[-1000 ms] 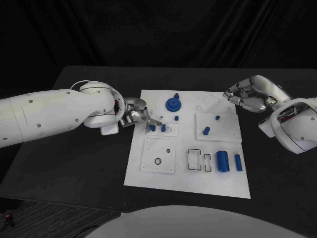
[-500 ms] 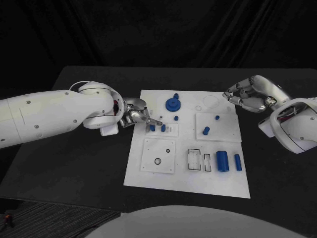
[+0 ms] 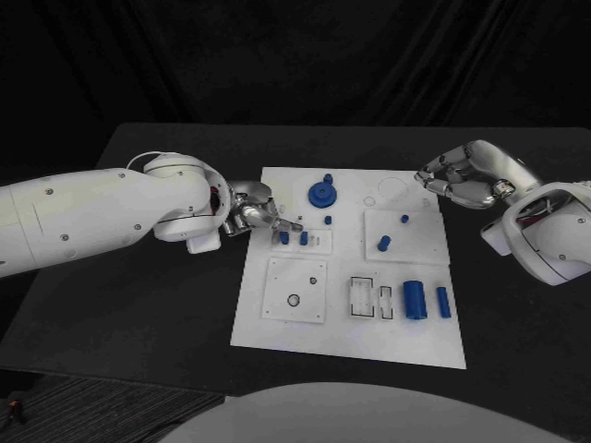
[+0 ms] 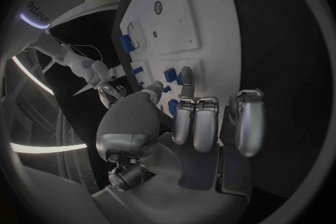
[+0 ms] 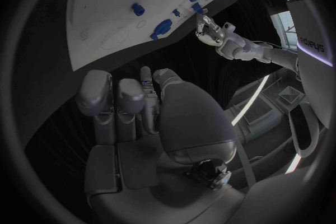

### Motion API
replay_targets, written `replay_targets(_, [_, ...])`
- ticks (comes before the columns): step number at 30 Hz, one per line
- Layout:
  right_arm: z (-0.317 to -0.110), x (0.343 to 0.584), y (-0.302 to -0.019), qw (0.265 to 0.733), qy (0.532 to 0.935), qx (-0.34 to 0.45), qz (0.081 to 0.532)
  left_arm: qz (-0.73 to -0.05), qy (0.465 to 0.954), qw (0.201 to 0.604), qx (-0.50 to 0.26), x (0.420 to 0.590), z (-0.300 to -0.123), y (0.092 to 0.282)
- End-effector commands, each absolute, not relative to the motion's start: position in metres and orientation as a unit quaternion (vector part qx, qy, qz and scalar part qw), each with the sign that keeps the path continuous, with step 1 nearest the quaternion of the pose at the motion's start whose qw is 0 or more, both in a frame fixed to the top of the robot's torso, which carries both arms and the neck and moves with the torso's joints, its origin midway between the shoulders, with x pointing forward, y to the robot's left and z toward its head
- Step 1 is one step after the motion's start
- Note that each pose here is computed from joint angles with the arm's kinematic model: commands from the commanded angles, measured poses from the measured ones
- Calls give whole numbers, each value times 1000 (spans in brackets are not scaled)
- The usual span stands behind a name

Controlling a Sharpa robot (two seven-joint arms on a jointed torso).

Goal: Assemble the parts on the task board

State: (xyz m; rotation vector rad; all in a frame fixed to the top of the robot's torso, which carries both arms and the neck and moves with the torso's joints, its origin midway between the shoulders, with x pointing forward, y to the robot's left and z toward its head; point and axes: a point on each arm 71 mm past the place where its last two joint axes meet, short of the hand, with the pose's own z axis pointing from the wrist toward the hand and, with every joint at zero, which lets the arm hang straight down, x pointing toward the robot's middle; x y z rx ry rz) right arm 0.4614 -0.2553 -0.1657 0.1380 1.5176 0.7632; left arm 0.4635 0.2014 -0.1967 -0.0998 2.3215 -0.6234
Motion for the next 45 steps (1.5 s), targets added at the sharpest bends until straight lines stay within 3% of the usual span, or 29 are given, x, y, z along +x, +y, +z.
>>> replay_targets(1, [-167,461,-256,657,675,65,330,-250,897,362,-39,463,-196,201])
replay_targets(45, [-170,461,-256,655,677,65,330,-253,897,361,-35,463,-195,198])
